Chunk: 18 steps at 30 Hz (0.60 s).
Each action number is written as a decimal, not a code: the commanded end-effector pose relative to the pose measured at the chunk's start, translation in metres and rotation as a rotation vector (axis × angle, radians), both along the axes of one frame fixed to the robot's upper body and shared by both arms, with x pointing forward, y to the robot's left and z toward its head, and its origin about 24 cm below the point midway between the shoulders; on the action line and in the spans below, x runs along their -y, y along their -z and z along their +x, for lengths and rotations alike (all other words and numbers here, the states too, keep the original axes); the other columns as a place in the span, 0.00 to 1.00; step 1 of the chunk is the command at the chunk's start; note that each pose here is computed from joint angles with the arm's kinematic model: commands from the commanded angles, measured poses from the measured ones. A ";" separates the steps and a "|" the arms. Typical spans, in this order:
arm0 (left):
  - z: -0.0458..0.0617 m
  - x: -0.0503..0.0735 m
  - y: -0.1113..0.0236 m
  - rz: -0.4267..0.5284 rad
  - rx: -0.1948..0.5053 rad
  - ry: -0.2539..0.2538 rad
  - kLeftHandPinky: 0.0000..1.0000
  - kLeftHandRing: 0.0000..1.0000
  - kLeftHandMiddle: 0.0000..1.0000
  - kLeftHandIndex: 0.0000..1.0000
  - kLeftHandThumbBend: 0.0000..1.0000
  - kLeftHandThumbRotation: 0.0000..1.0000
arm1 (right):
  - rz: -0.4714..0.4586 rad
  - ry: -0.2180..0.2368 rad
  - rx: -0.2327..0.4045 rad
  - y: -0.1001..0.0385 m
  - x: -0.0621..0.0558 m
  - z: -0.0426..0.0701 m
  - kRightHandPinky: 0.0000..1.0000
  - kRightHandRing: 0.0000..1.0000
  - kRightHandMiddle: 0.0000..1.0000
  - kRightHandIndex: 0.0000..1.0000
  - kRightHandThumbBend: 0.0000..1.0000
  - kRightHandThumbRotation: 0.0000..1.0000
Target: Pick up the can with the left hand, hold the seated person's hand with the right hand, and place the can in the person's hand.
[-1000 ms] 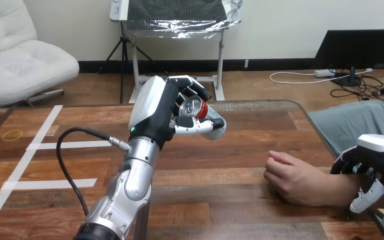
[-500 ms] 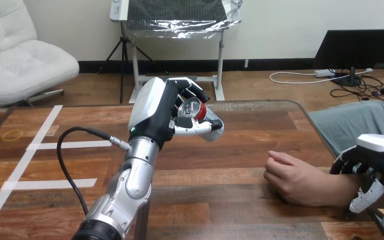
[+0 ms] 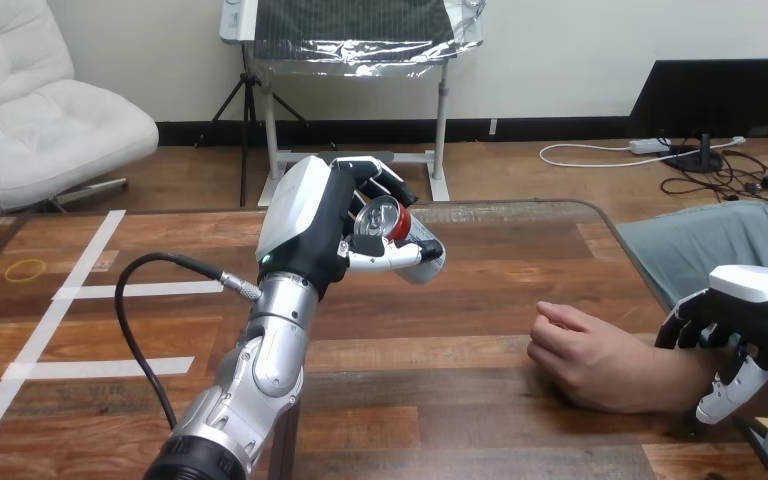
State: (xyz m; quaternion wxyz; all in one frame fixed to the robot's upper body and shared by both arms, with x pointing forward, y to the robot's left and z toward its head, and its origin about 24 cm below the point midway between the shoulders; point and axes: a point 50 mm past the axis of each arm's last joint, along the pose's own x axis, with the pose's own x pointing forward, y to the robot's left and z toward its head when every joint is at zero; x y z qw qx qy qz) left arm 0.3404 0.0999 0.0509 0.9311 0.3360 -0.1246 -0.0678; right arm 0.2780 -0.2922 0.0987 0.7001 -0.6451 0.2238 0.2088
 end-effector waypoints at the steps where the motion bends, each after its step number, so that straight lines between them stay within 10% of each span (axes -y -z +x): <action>1: 0.015 0.012 -0.037 -0.019 0.136 0.032 0.32 0.37 0.44 0.48 0.63 0.00 | 0.006 -0.032 0.088 -0.016 -0.010 0.013 0.65 0.74 0.78 0.76 0.72 0.00; 18: 0.016 0.012 -0.037 -0.012 0.129 0.027 0.31 0.36 0.44 0.48 0.63 0.00 | -0.034 -0.040 0.051 -0.011 -0.012 0.014 0.60 0.71 0.78 0.76 0.71 0.00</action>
